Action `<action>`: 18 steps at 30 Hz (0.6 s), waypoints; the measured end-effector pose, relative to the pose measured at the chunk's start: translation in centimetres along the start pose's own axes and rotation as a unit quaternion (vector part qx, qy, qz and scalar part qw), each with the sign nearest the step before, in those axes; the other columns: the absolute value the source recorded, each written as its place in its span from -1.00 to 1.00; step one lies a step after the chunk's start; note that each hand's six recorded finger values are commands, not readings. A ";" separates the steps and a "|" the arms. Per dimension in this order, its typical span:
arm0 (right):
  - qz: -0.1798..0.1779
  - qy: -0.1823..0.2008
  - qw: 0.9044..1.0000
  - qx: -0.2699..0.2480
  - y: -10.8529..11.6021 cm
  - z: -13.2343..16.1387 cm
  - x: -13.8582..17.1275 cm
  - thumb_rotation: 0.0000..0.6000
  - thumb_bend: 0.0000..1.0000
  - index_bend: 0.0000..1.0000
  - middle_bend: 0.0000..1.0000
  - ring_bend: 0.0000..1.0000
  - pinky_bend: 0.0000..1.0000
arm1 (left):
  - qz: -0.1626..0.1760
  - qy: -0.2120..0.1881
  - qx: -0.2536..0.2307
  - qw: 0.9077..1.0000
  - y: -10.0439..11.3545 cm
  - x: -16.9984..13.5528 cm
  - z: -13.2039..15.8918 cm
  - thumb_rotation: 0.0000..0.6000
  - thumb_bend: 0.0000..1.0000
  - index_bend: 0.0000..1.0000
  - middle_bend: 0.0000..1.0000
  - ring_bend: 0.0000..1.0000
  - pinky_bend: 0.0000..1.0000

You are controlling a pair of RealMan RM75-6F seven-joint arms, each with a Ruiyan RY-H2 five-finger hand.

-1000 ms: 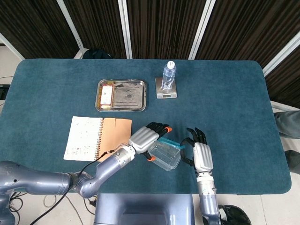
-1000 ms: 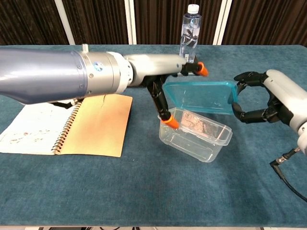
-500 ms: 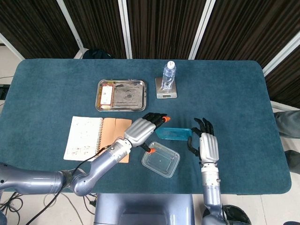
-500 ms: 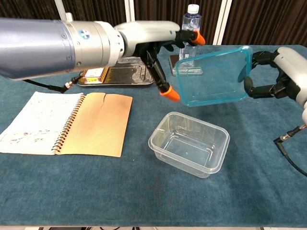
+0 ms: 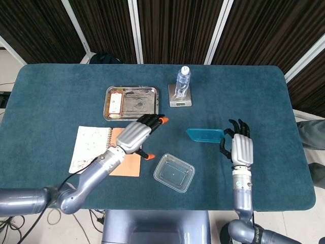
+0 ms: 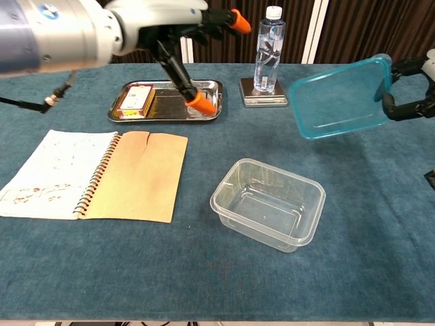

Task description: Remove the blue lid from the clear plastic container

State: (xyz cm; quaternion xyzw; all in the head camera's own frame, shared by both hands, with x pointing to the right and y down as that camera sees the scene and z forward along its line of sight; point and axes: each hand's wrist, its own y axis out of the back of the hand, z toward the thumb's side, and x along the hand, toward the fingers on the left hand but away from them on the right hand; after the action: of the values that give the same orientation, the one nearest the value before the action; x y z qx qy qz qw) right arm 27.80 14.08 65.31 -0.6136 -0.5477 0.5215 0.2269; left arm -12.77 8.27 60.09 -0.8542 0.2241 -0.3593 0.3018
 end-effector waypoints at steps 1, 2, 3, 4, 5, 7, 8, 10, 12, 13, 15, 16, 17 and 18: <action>0.003 -0.005 1.000 0.009 0.0 -0.3 0.0 1.00 0.32 0.28 -0.63 -1.00 -1.00 | 0.002 0.002 -0.001 1.000 0.2 -0.4 -0.2 1.00 -1.00 -1.00 -1.00 -1.00 -0.85; 0.008 -0.013 1.000 0.020 0.0 -0.7 0.0 1.00 0.32 0.28 -0.62 -1.00 -1.00 | 0.003 0.004 -0.002 1.000 0.5 -0.9 -0.5 1.00 -1.00 -1.00 -1.00 -1.00 -0.85; 0.012 -0.020 0.999 0.027 0.0 -1.1 0.0 1.00 0.32 0.29 -0.62 -1.00 -1.00 | 0.004 0.005 -0.001 1.000 0.7 -1.4 -0.8 1.00 -1.00 -1.00 -1.00 -1.00 -0.85; 0.017 -0.027 0.999 0.035 0.0 -1.4 0.0 1.00 0.32 0.30 -0.61 -1.00 -1.00 | 0.005 0.007 -0.001 1.000 0.8 -1.8 -1.0 1.00 -1.00 -1.00 -1.00 -1.00 -0.85; 0.024 -0.038 0.998 0.045 -0.1 -1.7 0.0 1.00 0.32 0.31 -0.61 -1.00 -1.00 | 0.006 0.010 -0.001 1.000 1.1 -2.4 -1.3 1.00 -1.00 -1.00 -1.00 -1.00 -0.85; 0.034 -0.052 0.996 0.062 -0.1 -2.3 -0.1 1.00 0.32 0.31 -0.61 -1.00 -1.00 | 0.007 0.015 0.001 1.000 1.5 -3.3 -1.9 1.00 -1.00 -1.00 -1.00 -1.00 -0.85; 0.041 -0.062 0.994 0.074 -0.2 -2.6 -0.1 1.00 0.32 0.28 -0.61 -1.00 -1.00 | 0.008 0.019 0.001 1.000 1.7 -4.0 -2.4 1.00 -1.00 -1.00 -1.00 -1.00 -0.85; 0.051 -0.073 0.992 0.093 -0.4 -3.0 -0.2 1.00 0.32 0.04 -0.65 -1.00 -1.00 | 0.006 0.026 0.005 1.000 1.9 -5.0 -3.1 1.00 -1.00 -1.00 -1.00 -1.00 -0.85; 0.062 -0.084 0.988 0.117 -0.6 -3.4 -0.4 1.00 0.32 -0.55 -0.84 -1.00 -1.00 | 0.004 0.036 0.010 0.999 2.1 -6.1 -4.1 1.00 -1.00 -1.00 -1.00 -1.00 -0.85; 0.065 -0.088 0.986 0.126 -0.7 -3.7 -0.6 1.00 0.32 -0.84 -0.95 -1.00 -1.00 | 0.003 0.040 0.011 0.999 2.2 -6.6 -4.5 1.00 -1.00 -1.00 -1.00 -1.00 -0.85; 0.072 -0.095 0.983 0.143 -0.9 -4.2 -1.0 1.00 0.23 -1.00 -1.00 -1.00 -1.00 | 0.004 0.048 0.012 0.999 2.4 -7.6 -5.3 1.00 -1.00 -1.00 -1.00 -1.00 -0.85; 0.074 -0.098 0.981 0.149 -1.0 -4.3 -1.1 1.00 0.16 -1.00 -1.00 -1.00 -1.00 | 0.004 0.050 0.012 0.999 2.5 -8.0 -5.5 1.00 -1.00 -1.00 -1.00 -1.00 -0.85; 0.078 -0.100 0.979 0.157 -1.0 -4.5 -1.2 1.00 0.09 -1.00 -1.00 -1.00 -1.00 | 0.005 0.053 0.012 0.999 2.6 -8.5 -5.8 1.00 -1.00 -1.00 -1.00 -1.00 -0.85; 0.080 -0.100 0.978 0.163 -1.0 -4.5 -1.4 1.00 0.02 -1.00 -1.00 -1.00 -1.00 | 0.006 0.055 0.011 0.998 2.7 -8.8 -6.0 1.00 -1.00 -1.00 -1.00 -1.00 -0.85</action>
State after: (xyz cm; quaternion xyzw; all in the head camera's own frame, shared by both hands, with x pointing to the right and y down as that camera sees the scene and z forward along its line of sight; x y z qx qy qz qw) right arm 31.57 14.42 68.27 -0.5549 -0.4245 0.6789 0.2259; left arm -23.37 9.43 57.43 -0.8284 0.2411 -0.4065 0.3006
